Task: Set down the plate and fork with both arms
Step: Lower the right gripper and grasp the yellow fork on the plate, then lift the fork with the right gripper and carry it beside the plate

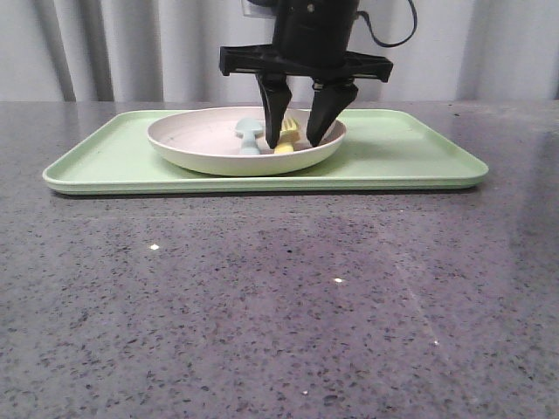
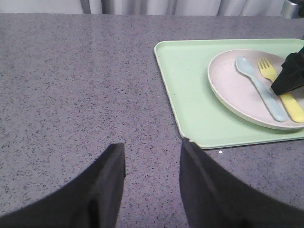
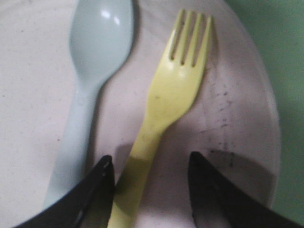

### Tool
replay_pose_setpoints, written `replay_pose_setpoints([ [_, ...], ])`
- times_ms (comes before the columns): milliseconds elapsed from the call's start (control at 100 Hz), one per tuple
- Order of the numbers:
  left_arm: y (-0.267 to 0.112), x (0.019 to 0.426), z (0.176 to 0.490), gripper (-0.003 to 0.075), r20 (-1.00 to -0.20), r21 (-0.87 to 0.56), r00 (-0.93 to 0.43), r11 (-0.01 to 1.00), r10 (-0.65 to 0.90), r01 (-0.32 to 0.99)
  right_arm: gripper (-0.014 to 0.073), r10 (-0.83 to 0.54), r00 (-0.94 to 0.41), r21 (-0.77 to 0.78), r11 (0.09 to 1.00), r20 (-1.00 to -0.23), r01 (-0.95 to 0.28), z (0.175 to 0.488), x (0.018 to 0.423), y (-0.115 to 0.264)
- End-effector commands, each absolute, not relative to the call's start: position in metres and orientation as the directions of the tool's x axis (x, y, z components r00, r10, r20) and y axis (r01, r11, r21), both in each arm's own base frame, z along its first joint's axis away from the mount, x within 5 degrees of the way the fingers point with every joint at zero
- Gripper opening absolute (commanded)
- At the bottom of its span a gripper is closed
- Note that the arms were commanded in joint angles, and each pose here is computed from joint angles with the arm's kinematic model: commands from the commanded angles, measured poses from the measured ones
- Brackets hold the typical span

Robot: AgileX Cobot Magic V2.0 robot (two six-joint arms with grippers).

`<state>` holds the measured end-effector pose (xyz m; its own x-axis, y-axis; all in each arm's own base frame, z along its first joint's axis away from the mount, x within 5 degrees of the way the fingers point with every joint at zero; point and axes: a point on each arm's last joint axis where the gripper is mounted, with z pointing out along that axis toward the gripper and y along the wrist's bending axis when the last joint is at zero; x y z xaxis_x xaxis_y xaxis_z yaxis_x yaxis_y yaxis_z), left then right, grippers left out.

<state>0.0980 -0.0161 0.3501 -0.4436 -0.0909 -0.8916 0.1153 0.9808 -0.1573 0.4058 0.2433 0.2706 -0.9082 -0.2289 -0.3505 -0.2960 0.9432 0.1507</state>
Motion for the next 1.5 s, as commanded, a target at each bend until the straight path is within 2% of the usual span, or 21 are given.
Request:
replay_pose_setpoints([
  [0,-0.015,0.100,0.366,0.0272,-0.931,-0.165,-0.347,0.980,-0.116,0.114,0.0286,-0.208,-0.869,0.167,0.936,-0.449,-0.310,0.307,0.401,0.240],
  [240,-0.015,0.100,0.366,0.0272,-0.931,-0.165,-0.345,0.980,-0.117,0.114,0.0015,-0.206,-0.867,0.168,0.936,-0.454,-0.311,0.307,0.402,0.240],
  [360,-0.015,0.100,0.366,0.0272,-0.931,-0.165,-0.345,0.980,-0.117,0.114,-0.0070,-0.206,-0.866,0.168,0.935,-0.455,-0.311,0.308,0.402,0.240],
  [600,-0.015,0.100,0.366,0.0272,-0.931,-0.165,-0.345,0.980,-0.117,0.114,-0.0067,-0.201,-0.849,0.168,0.933,-0.488,-0.318,0.335,0.397,0.235],
  [860,-0.015,0.100,0.366,0.0272,-0.931,-0.165,-0.345,0.980,-0.117,0.114,-0.0067,-0.199,-0.854,0.162,0.937,-0.481,-0.310,0.369,0.390,0.222],
  [1030,-0.015,0.100,0.366,0.0272,-0.931,-0.165,-0.345,0.980,-0.117,0.114,-0.0067,-0.193,-0.829,0.152,0.937,-0.525,-0.314,0.388,0.388,0.209],
  [1290,-0.015,0.100,0.366,0.0271,-0.931,-0.165,-0.345,0.980,-0.117,0.114,-0.0067,-0.169,-0.821,0.136,0.949,-0.546,-0.286,0.402,0.384,0.184],
  [1490,-0.015,0.100,0.366,0.0271,-0.931,-0.165,-0.345,0.980,-0.117,0.114,-0.0067,-0.141,-0.858,0.112,0.968,-0.494,-0.224,0.394,0.380,0.154],
])
